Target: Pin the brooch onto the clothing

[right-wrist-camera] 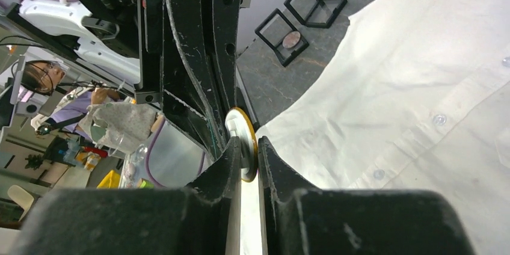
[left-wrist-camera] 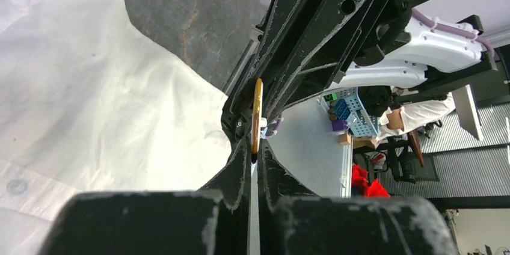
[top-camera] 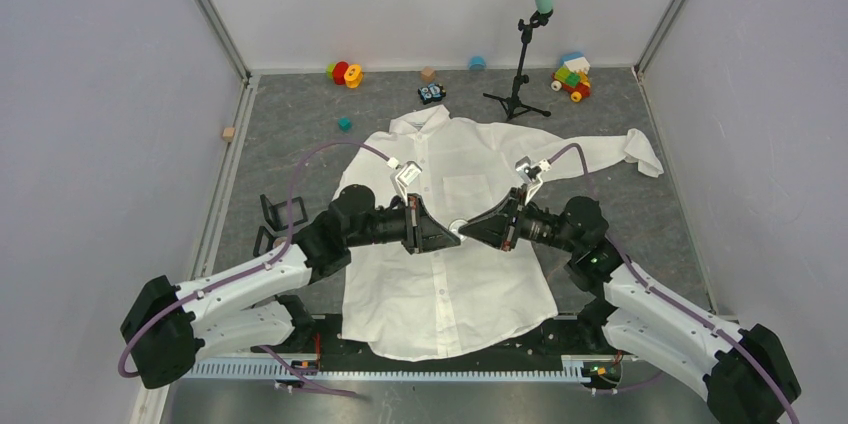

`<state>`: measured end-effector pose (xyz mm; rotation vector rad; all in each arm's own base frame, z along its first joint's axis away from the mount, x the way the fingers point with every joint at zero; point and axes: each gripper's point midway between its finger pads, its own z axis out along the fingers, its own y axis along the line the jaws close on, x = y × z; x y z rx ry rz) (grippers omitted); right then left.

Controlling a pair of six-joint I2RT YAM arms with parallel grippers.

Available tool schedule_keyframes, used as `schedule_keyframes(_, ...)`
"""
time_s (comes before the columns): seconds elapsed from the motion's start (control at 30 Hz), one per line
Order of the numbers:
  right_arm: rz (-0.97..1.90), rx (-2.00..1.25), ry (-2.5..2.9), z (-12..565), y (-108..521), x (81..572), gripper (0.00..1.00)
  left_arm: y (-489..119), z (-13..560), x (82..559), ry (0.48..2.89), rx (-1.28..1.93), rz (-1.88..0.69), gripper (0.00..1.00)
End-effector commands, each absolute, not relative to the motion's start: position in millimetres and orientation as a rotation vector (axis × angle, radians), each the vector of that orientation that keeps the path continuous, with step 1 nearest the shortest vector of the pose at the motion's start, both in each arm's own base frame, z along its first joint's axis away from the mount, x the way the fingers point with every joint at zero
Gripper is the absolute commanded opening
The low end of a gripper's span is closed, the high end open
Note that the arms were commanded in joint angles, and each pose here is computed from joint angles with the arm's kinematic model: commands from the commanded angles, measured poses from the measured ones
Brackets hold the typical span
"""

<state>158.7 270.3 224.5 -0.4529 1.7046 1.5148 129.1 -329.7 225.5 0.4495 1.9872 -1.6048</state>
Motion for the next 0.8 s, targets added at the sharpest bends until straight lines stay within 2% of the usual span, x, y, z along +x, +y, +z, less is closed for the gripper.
schedule_keyframes(0.0,1.412,-0.466,1.797,202.2,271.7,169.1,0.15,-337.1,270.1,105.1,1.800,0.603,-1.744,0.02)
schedule_keyframes(0.13,1.470,-0.545,1.744,216.6,275.5,157.6,0.19,-336.4,259.6,109.9,1.860,0.571,-1.705,0.02)
schedule_keyframes(0.3,1.501,-0.598,1.653,244.0,273.6,147.1,0.32,-333.0,235.2,116.3,1.983,0.509,-1.635,0.02)
schedule_keyframes(0.5,1.423,-0.527,1.588,274.3,258.9,149.7,0.53,-322.1,208.0,121.3,2.089,0.434,-1.573,0.02)
schedule_keyframes(0.63,1.352,-0.445,1.550,296.9,245.3,155.5,0.72,-313.6,195.9,123.1,2.170,0.417,-1.534,0.02)
schedule_keyframes(0.77,1.183,-0.350,1.576,314.1,226.1,174.0,0.78,-304.9,198.1,129.9,2.237,0.461,-1.448,0.02)
